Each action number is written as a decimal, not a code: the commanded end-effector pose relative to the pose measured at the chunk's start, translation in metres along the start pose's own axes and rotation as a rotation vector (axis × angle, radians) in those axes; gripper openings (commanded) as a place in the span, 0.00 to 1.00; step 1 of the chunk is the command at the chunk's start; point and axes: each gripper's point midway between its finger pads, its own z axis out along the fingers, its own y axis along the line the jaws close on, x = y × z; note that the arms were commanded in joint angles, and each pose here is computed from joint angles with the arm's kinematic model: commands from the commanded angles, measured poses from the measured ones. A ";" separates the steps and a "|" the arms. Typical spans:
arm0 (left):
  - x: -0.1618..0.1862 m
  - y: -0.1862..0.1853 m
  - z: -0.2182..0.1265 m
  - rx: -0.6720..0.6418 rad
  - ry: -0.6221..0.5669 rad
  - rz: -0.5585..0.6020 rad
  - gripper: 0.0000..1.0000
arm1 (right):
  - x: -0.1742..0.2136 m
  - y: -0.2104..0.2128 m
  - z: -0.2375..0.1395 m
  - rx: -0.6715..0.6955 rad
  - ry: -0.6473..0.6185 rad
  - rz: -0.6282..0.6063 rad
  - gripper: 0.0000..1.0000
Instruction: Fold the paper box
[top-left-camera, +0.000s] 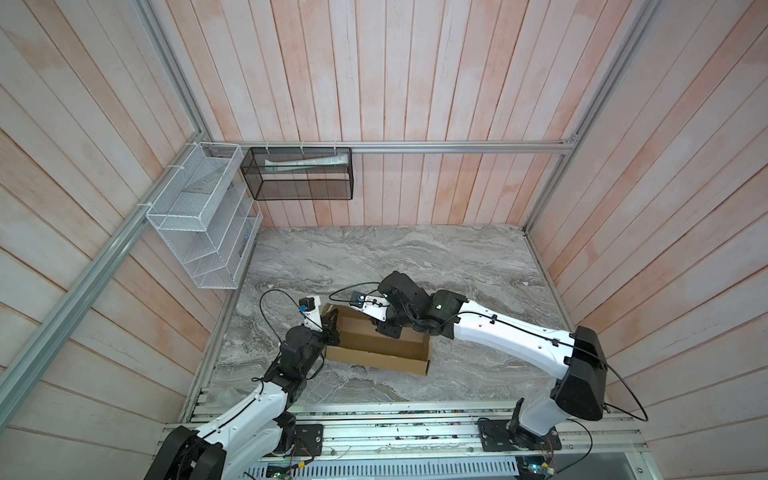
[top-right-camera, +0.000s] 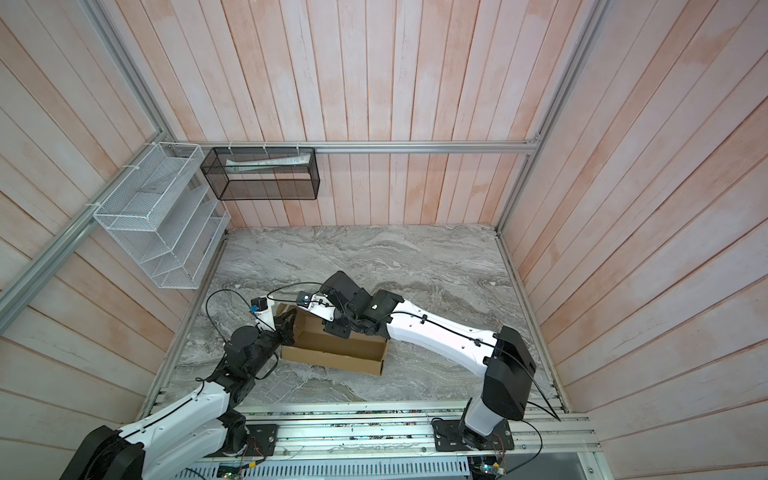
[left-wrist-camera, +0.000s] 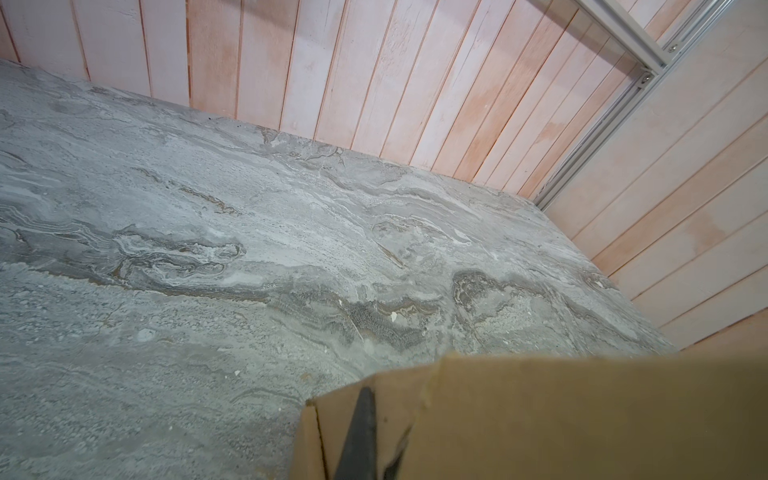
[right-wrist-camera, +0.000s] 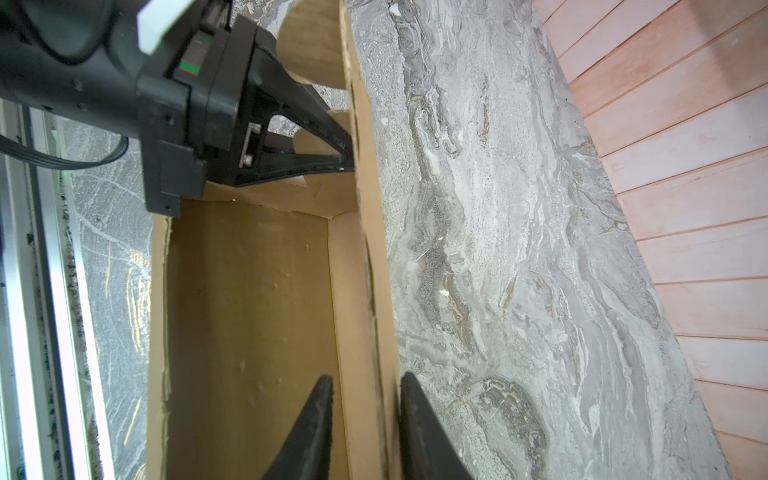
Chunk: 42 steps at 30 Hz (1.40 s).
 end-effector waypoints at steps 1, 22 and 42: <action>0.019 0.005 -0.002 -0.021 0.059 -0.007 0.03 | 0.010 0.016 0.011 -0.057 0.028 -0.010 0.27; 0.010 0.004 -0.011 -0.049 0.033 -0.021 0.13 | 0.024 0.041 0.020 -0.126 0.054 -0.022 0.19; 0.017 0.011 -0.020 -0.064 0.014 -0.145 0.29 | 0.042 0.056 0.032 -0.144 0.068 0.011 0.17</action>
